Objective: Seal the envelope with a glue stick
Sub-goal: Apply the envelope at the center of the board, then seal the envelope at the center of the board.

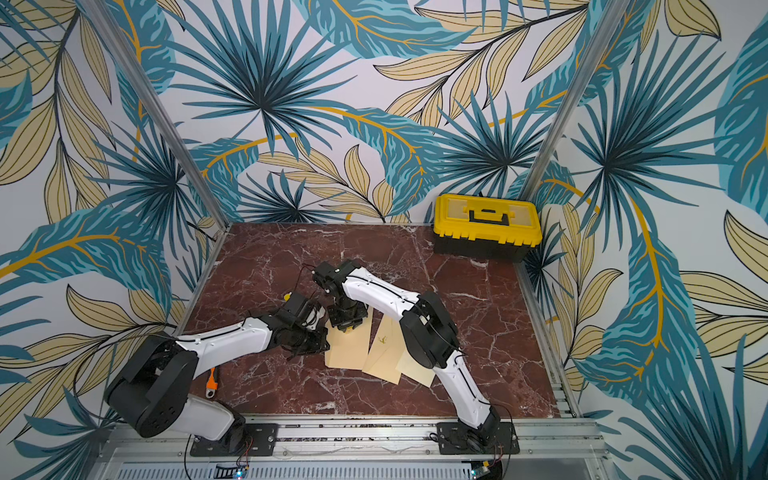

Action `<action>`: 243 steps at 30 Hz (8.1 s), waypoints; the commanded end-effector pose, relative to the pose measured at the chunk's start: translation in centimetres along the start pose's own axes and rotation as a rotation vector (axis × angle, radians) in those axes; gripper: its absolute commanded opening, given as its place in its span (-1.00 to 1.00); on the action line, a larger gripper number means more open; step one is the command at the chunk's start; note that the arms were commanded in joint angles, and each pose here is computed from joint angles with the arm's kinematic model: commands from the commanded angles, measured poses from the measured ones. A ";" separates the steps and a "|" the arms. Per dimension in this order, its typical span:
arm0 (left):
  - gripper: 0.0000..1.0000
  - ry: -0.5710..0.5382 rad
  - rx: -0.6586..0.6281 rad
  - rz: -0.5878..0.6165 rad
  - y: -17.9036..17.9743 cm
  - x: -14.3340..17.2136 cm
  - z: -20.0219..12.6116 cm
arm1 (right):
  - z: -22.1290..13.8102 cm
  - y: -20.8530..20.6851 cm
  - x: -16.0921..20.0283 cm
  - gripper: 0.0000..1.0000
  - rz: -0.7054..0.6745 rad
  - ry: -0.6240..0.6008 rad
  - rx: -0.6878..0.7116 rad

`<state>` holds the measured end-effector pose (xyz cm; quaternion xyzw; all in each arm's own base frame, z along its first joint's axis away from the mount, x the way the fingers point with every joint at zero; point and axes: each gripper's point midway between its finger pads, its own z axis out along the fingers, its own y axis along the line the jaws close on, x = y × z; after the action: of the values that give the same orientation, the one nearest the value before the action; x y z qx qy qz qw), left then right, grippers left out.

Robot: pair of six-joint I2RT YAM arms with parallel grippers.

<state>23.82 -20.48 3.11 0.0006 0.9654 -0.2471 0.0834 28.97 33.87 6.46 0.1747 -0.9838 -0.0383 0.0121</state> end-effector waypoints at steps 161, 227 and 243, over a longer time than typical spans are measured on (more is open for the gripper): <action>-0.59 -0.059 -0.202 0.045 1.9 -0.9 -4.1 | -7.2 -1.1 -0.8 -1.00 0.117 -0.158 -0.140; -0.74 0.058 -0.154 0.078 -0.1 -6.2 2.8 | -9.4 -6.1 2.0 -1.00 0.193 -0.214 -0.116; -0.75 0.027 -0.174 0.106 -0.8 -7.2 1.4 | -9.5 -6.2 2.0 -1.00 0.196 -0.213 -0.116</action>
<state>31.00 -22.35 2.54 0.0430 0.9790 -0.1833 0.0780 29.96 27.48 14.99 0.0780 -0.9872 -0.1167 -0.0761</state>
